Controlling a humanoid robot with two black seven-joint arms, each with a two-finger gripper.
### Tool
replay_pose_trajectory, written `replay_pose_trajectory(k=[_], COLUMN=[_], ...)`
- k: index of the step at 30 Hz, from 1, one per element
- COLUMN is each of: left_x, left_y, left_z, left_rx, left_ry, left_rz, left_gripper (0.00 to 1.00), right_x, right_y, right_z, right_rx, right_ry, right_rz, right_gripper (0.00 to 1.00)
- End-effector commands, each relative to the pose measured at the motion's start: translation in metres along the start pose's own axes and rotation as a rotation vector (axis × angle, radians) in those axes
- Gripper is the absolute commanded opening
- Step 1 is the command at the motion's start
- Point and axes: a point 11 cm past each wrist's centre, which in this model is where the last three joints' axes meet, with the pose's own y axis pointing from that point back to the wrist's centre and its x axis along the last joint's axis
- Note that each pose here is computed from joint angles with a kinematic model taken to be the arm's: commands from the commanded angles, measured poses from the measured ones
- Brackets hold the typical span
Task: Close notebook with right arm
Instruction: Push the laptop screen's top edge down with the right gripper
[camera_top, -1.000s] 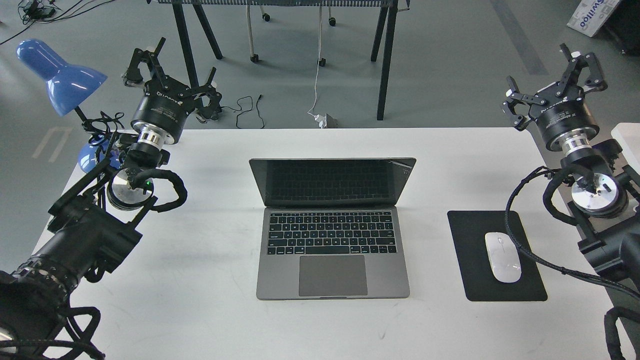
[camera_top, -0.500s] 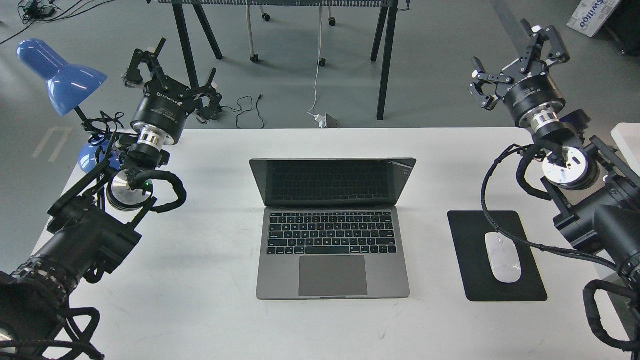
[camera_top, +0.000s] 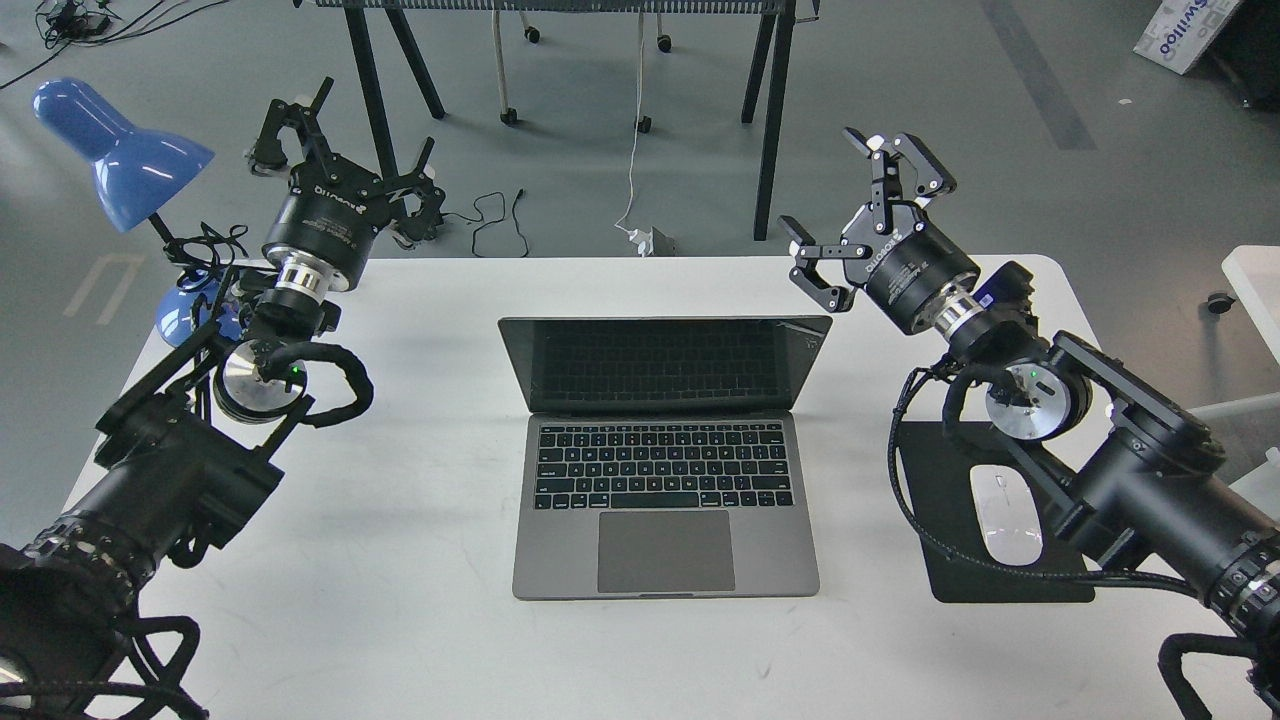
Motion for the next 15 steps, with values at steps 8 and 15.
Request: replay_pose_trajectory(k=[8, 15], left_x=[0.000, 0.000], left_y=[0.000, 0.000], left_z=[0.000, 0.000], left_rx=[-0.001, -0.002], left_ry=[0.001, 0.001], left_rz=[-0.001, -0.001], left_gripper=[1.00, 1.00], right_x=[-0.004, 0.002], right_y=[0.045, 0.071], right_z=[0.033, 0.065], right_rx=[-0.117, -0.237], right_ry=[0.006, 0.026], right_rz=[-0.036, -0.028], right_gripper=[1.00, 1.00])
